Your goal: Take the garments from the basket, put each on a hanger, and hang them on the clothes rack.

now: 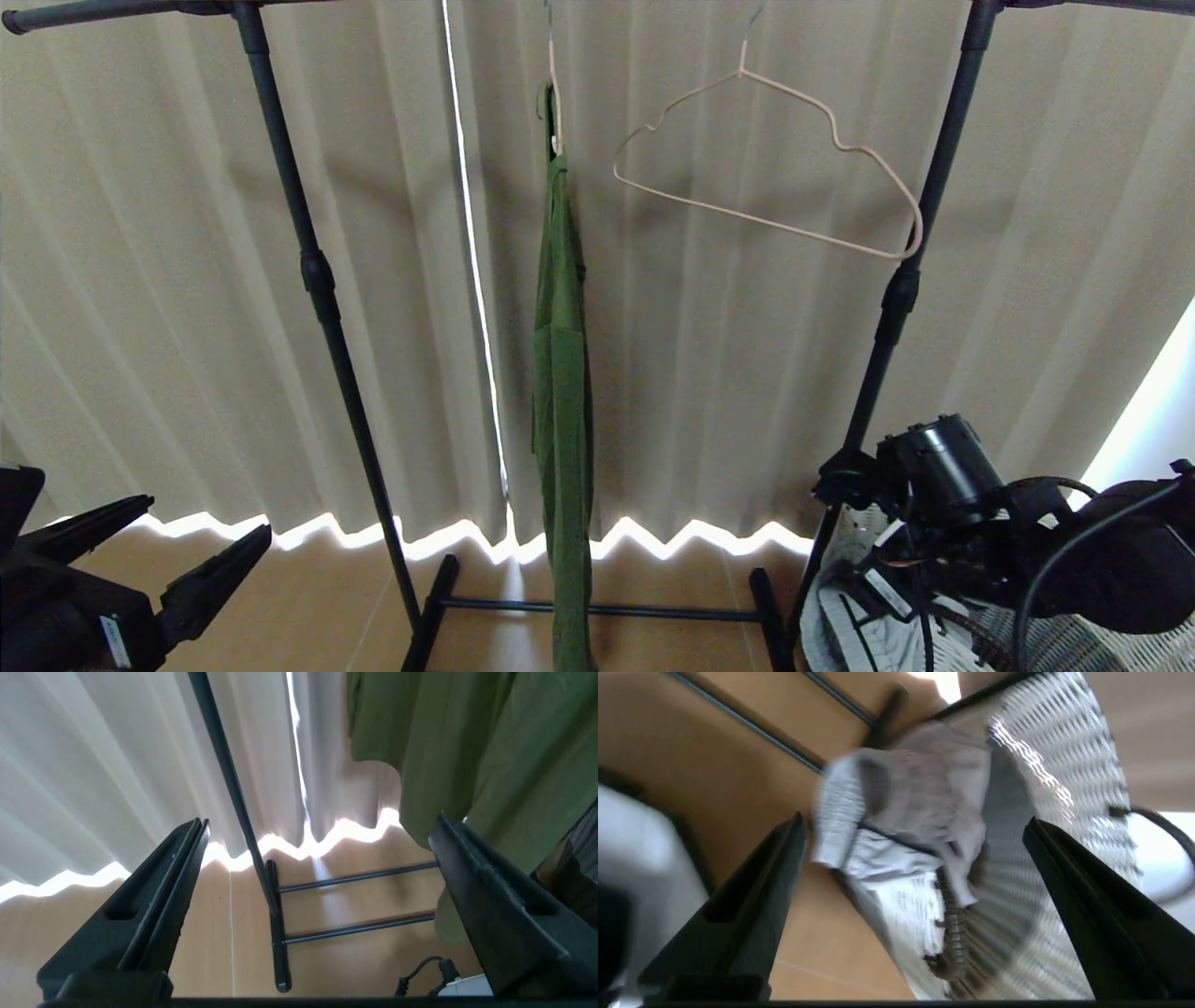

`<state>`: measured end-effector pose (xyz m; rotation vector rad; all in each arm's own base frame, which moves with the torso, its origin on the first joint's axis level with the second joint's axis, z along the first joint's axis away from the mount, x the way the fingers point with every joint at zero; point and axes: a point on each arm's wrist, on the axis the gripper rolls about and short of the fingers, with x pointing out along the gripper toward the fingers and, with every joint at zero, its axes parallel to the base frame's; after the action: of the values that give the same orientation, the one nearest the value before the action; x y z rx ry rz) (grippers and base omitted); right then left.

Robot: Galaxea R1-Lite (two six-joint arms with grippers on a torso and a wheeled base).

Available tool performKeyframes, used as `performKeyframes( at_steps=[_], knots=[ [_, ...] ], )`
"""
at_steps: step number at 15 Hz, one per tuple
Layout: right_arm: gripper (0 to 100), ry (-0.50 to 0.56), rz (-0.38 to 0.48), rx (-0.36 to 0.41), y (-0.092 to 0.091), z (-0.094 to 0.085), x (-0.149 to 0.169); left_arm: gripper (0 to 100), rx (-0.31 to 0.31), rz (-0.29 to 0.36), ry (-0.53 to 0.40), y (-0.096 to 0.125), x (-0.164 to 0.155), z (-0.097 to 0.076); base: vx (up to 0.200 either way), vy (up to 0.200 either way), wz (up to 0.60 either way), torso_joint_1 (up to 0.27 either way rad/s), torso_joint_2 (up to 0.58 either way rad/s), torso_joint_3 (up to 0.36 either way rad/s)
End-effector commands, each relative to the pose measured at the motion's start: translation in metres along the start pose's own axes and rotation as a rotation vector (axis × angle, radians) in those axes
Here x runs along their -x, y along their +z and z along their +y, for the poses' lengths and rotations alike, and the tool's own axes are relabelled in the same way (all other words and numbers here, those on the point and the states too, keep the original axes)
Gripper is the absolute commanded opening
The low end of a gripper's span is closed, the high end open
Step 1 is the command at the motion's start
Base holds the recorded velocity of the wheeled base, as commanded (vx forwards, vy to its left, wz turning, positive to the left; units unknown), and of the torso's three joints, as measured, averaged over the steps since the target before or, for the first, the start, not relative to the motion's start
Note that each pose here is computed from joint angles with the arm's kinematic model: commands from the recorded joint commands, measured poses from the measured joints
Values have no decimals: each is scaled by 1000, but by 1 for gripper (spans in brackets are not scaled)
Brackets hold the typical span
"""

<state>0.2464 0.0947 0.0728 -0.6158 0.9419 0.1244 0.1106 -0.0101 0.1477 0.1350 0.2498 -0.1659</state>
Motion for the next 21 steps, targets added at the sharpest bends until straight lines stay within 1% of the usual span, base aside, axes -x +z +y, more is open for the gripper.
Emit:
performKeyframes(
  at_steps=[1, 3, 5, 7, 10, 14, 15, 18, 20, 21],
  knots=[
    [100, -1, 48, 23, 5, 7, -18, 100, 1, 2, -1, 0, 0, 0, 0, 0, 0, 0, 0, 0],
    [100, -3, 56, 24, 5, 8, -21, 100, 1, 2, -1, 0, 0, 0, 0, 0, 0, 0, 0, 0],
    [100, -28, 73, 19, 7, 6, -28, 100, 1, 4, -1, 0, -1, 0, 0, 0, 0, 0, 0, 0],
    [100, -59, 92, 6, 9, 2, -37, 100, 1, 4, -1, 0, -1, 0, 0, 0, 0, 0, 0, 0],
    [100, -73, 110, -15, 8, -4, -44, 100, 1, 5, -2, -1, -1, 0, 0, 0, 0, 0, 0, 0],
    [100, -92, 122, -26, 7, -8, -47, 100, 1, 2, -1, 0, 0, 0, 0, 0, 0, 0, 0, 0],
    [0, -93, 121, -27, 7, -8, -46, 100, 1, 2, -1, 0, 0, 0, 0, 0, 0, 0, 0, 0],
    [0, -96, 116, -32, 7, -9, -44, 100, 1, -2, 1, 0, 0, 0, 0, 0, 0, 0, 0, 0],
    [0, -102, 95, -40, 9, -13, -37, 100, 0, -5, 1, 1, 0, 0, 0, 0, 0, 0, 0, 0],
    [0, -111, 65, -54, 12, -17, -28, 100, 2, -5, 1, 1, 0, 0, 0, 0, 0, 0, 0, 0]
  ],
)
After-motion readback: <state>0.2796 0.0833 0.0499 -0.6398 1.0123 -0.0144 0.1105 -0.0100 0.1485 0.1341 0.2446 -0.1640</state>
